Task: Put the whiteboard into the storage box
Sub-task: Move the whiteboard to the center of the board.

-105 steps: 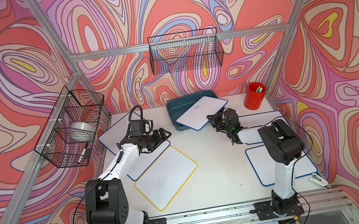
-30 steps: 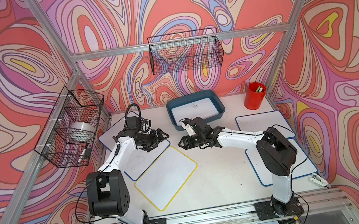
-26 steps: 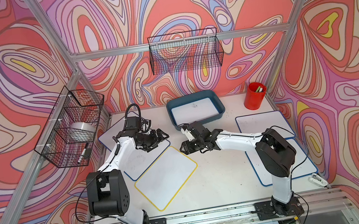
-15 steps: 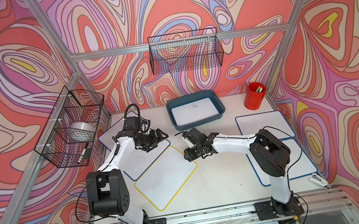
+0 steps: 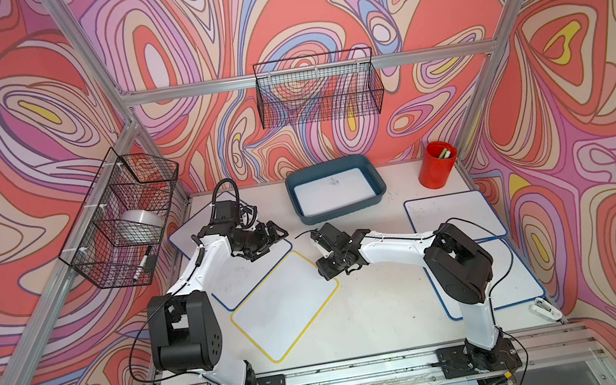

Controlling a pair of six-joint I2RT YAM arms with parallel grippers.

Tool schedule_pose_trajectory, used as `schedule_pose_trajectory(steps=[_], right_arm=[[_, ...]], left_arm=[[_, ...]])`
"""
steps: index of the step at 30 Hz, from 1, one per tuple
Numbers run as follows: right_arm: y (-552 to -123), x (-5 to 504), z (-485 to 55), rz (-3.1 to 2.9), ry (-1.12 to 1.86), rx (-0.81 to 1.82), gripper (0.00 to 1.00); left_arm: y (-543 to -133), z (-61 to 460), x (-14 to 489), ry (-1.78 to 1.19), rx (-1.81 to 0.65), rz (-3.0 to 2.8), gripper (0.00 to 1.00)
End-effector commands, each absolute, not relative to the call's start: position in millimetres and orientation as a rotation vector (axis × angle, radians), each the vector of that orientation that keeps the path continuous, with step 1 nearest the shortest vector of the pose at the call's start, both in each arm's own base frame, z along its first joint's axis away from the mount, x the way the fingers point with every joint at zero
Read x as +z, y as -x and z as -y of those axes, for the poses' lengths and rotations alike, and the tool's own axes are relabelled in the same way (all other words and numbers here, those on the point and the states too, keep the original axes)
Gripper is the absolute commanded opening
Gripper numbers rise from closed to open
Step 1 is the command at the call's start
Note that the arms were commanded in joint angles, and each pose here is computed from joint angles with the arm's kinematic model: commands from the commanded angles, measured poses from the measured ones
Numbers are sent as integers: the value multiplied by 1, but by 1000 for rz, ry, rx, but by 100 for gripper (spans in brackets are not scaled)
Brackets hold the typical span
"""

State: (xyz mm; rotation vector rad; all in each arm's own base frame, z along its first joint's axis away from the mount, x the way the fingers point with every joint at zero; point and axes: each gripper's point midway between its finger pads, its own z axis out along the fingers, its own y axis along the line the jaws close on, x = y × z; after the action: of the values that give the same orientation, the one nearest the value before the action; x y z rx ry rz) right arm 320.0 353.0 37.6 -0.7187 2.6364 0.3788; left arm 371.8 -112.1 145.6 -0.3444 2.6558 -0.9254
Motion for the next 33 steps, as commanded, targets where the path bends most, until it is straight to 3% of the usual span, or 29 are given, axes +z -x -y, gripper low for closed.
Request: schedule_pose_trajectory(steps=[1,17,27,33], right_arm=[[-319,26,-347,-2645,767,272,50],[-310,-2,-305,-2723,686,22,47],[-311,7,-248,-2676,548,-276,42],[-315,18,-240,-2673,472,-267,39]], left_arm=[[-367,112,138,368,-948,-2686,84],[-367,109,135,381,-930,-2690,84],[-367,113,131,394,-972,-2691,84],[-367,115,124,420,-994,-2697,84]])
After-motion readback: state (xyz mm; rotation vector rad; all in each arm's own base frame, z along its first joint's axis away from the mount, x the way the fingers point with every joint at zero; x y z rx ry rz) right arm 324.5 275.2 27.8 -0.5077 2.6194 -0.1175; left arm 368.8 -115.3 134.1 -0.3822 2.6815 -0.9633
